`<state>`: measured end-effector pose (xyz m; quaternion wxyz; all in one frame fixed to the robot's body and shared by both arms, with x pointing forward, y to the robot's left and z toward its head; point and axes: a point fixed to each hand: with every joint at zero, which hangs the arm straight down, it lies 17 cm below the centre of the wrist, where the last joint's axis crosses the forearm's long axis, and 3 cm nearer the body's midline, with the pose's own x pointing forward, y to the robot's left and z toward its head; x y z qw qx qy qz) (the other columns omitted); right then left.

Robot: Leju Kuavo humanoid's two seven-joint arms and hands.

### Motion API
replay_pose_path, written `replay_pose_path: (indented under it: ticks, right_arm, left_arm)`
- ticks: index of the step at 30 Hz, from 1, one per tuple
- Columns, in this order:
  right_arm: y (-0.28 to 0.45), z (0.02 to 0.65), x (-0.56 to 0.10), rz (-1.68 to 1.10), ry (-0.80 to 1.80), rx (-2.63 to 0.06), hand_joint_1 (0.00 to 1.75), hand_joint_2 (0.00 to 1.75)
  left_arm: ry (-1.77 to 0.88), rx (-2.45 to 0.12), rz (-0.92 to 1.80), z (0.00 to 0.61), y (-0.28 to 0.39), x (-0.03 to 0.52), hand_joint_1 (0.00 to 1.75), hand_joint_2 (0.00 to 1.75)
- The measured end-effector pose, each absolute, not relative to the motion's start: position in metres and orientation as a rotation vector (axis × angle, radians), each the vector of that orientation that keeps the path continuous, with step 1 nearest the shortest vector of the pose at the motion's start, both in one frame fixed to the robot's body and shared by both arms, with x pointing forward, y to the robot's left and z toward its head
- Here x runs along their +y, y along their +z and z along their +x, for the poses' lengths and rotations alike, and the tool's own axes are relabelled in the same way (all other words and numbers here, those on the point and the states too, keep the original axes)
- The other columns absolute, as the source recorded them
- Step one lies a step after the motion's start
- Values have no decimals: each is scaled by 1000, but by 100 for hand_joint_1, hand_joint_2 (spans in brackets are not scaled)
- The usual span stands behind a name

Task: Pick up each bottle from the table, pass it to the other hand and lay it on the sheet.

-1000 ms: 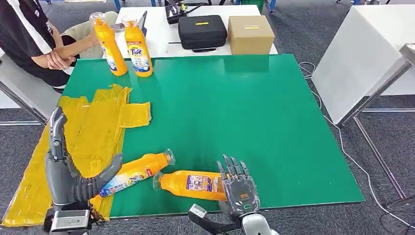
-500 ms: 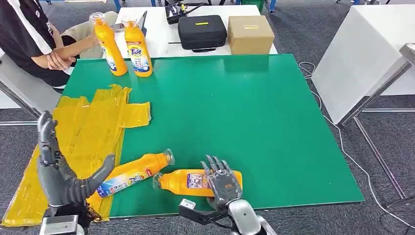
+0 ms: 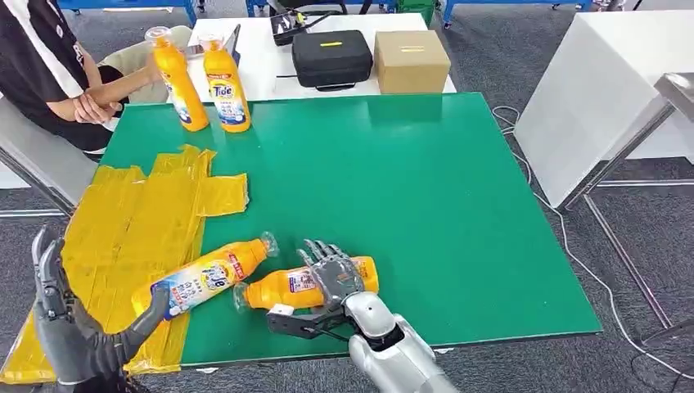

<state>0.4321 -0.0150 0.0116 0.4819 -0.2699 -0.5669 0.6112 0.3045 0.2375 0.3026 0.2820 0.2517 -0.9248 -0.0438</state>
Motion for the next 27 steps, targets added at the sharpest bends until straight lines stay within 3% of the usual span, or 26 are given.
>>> replay_pose_path:
  ticks: [1,2,3,4,22,27]
  right_arm:
    - [10,433,-13,-652,1497,-1373,0,175]
    - [7,434,-14,-649,1508,-1358,26,175]
    - [-1,432,-14,-639,1524,-1329,143,175]
    - [-5,432,-15,-636,1535,-1310,169,175]
    - [-26,432,-34,-668,1625,-1176,175,175]
    - [-30,431,-73,-779,1572,-1122,175,175]
  left_arm:
    - [-121,-2476,672,301,303,237,0,175]
    - [-127,-2475,667,297,304,237,0,175]
    - [-137,-2475,662,294,305,236,0,175]
    - [-140,-2473,661,291,305,236,0,175]
    - [-191,-2472,640,280,316,223,0,175]
    - [-234,-2475,494,286,320,201,0,175]
